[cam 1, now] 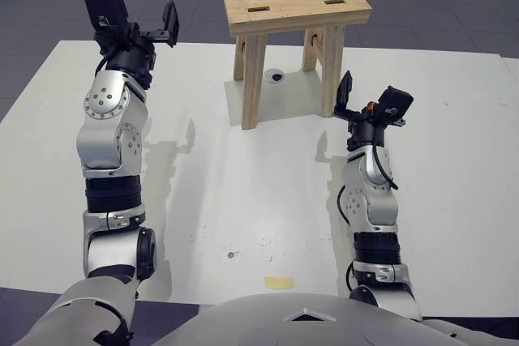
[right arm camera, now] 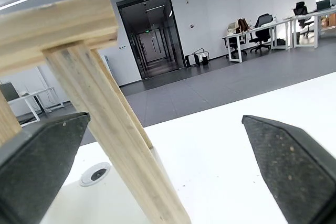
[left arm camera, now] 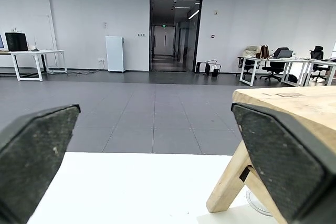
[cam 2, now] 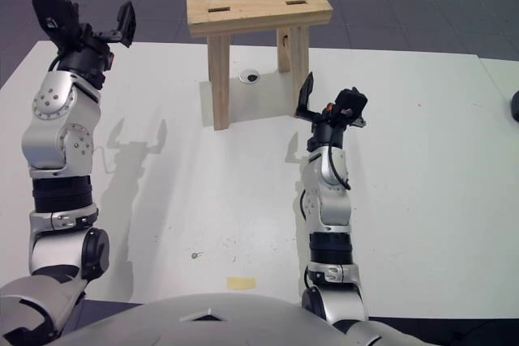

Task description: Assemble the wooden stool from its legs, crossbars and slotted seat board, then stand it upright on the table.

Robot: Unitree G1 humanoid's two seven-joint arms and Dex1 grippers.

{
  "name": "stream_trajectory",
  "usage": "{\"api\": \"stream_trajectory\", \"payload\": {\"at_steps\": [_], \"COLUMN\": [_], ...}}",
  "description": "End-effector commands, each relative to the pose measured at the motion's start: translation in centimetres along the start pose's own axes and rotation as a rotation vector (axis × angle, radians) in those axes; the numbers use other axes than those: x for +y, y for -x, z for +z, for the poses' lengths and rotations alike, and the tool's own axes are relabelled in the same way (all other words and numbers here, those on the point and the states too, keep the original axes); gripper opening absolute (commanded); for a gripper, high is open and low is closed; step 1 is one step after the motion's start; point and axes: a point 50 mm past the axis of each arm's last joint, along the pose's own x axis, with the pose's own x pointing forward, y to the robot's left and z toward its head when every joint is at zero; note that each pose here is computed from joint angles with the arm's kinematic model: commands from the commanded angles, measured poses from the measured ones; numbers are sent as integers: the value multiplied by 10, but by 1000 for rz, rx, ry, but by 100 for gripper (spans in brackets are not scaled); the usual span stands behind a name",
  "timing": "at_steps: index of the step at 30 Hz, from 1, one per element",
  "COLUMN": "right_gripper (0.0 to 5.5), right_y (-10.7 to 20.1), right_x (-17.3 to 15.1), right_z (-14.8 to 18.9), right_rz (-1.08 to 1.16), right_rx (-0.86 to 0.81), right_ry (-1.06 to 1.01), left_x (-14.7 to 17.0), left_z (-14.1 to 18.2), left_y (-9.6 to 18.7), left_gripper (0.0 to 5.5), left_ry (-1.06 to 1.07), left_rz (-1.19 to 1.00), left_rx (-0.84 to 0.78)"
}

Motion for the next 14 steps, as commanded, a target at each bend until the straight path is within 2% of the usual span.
{"api": "stream_trajectory", "payload": {"at_steps": [1,6,10,14], "right_gripper": [540,540,540,540], "right_y": [-11,-13,-17,-24], "right_x": [-4,-32,-45,-58], "right_z": [8,17,23,35], "right_rz": [28,-58,-37,-9], "right_rx": [-23,-49,-31,-19], "right_ry": [22,46,92,142], "left_x": [-11,-16,-23,-33], "left_z": [-7,-15,-34,-40], "left_y": [3,8,25,38], "left_gripper": [536,536,536,536], "left_ry": [-6,-22,-62,-59], "left_rz": [-11,-14,18,32], "left_rx": [-1,-4,35,39]}}
